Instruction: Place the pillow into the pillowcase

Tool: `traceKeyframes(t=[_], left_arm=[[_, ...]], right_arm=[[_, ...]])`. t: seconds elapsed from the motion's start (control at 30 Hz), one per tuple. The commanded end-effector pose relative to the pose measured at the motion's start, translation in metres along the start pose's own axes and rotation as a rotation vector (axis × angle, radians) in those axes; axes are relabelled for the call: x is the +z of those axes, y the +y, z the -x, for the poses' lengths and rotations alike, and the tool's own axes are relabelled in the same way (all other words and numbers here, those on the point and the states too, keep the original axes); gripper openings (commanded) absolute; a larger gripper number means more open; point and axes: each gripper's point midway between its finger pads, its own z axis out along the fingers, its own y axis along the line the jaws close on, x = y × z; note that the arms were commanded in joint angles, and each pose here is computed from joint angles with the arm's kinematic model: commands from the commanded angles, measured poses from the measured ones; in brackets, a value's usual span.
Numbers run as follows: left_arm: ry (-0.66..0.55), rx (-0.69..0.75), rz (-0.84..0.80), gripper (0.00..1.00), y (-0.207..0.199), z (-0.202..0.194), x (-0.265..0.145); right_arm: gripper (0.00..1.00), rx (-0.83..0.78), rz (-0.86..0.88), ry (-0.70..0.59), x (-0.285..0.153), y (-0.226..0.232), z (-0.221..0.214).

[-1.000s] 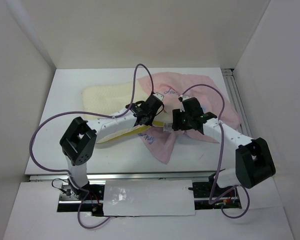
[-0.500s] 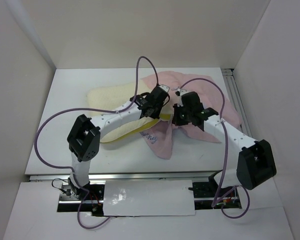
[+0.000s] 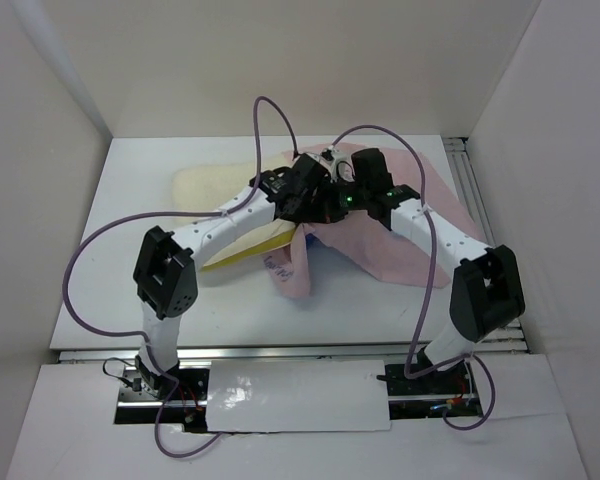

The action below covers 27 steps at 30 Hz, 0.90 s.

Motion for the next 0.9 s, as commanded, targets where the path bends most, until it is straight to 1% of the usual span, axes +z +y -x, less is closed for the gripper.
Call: traceKeyframes(t=[0.0,0.03,0.07,0.1,0.13,0.17,0.2,0.23,0.27,0.33,0.37,0.43,0.47,0.5,0.53,0.57,0.6,0.63,0.7,0.73,0.83,0.87], left_arm=[[-0.143,-0.145,-0.211,0.0,-0.061,0.045,-0.002],[-0.115,-0.171,-0.231,0.0,-0.062,0.041,0.0],[-0.113,-0.194,-0.227,0.0,-0.055,0.044,0.003],[-0.094,-0.189,-0.231,0.0,-0.055,0.037,0.006],[-0.075,-0.206,-0.235,0.0,-0.051,0.034,0.01],[-0.062,-0.215,-0.239,0.0,-0.052,0.03,0.011],[-0.069,-0.225,-0.245,0.0,-0.049,0.033,0.01],[-0.075,-0.226,-0.249,0.0,-0.047,0.032,0.006],[-0.076,-0.227,-0.261,0.0,-0.048,0.031,0.004],[-0.097,-0.232,-0.272,0.0,-0.047,0.033,-0.001],[-0.089,-0.23,-0.268,0.0,-0.045,0.027,0.0],[-0.104,-0.25,-0.269,0.0,-0.038,0.031,-0.006],[-0.086,-0.262,-0.283,0.0,-0.037,0.026,-0.002],[-0.089,-0.277,-0.305,0.0,-0.04,0.028,-0.007],[-0.09,-0.287,-0.32,0.0,-0.036,0.03,-0.008],[-0.062,-0.312,-0.341,0.0,-0.034,0.024,-0.002],[-0.081,-0.314,-0.37,0.0,-0.038,0.028,-0.005],[-0.088,-0.336,-0.384,0.0,-0.035,0.031,-0.007],[-0.093,-0.354,-0.41,0.0,-0.036,0.031,-0.006],[-0.098,-0.366,-0.415,0.0,-0.037,0.033,-0.007],[-0.103,-0.389,-0.422,0.0,-0.037,0.035,-0.009],[-0.1,-0.405,-0.423,0.0,-0.038,0.035,-0.01]], right_arm=[[0.0,-0.299,0.784,0.009,-0.046,0.159,0.013],[0.0,-0.29,0.813,0.03,-0.051,0.162,0.006],[0.0,-0.301,0.814,0.025,-0.054,0.163,0.005],[0.0,-0.321,0.815,0.016,-0.061,0.167,0.003],[0.0,-0.335,0.738,-0.031,-0.054,0.16,0.01],[0.0,-0.329,0.687,-0.038,-0.05,0.154,0.01],[0.0,-0.291,0.623,-0.013,-0.048,0.147,0.005],[0.0,-0.31,0.558,-0.023,-0.042,0.137,0.006],[0.0,-0.287,0.428,-0.04,-0.031,0.117,0.01],[0.0,-0.258,0.303,-0.037,-0.028,0.098,0.007],[0.0,-0.25,0.217,-0.058,-0.025,0.084,0.009],[0.0,-0.247,0.159,-0.071,-0.033,0.068,0.002],[0.0,-0.25,0.137,-0.077,-0.037,0.062,0.0],[0.0,-0.244,0.135,-0.069,-0.037,0.059,-0.01],[0.0,-0.267,0.135,-0.11,-0.047,0.063,-0.005],[0.0,-0.278,0.138,-0.124,-0.05,0.065,-0.005],[0.0,-0.28,0.159,-0.124,-0.054,0.066,-0.011],[0.0,-0.317,0.17,-0.171,-0.062,0.074,-0.004],[0.0,-0.356,0.185,-0.193,-0.067,0.078,-0.006],[0.0,-0.387,0.193,-0.232,-0.073,0.085,0.002],[0.0,-0.376,0.19,-0.218,-0.067,0.08,-0.002],[0.0,-0.385,0.226,-0.213,-0.067,0.085,-0.001]])
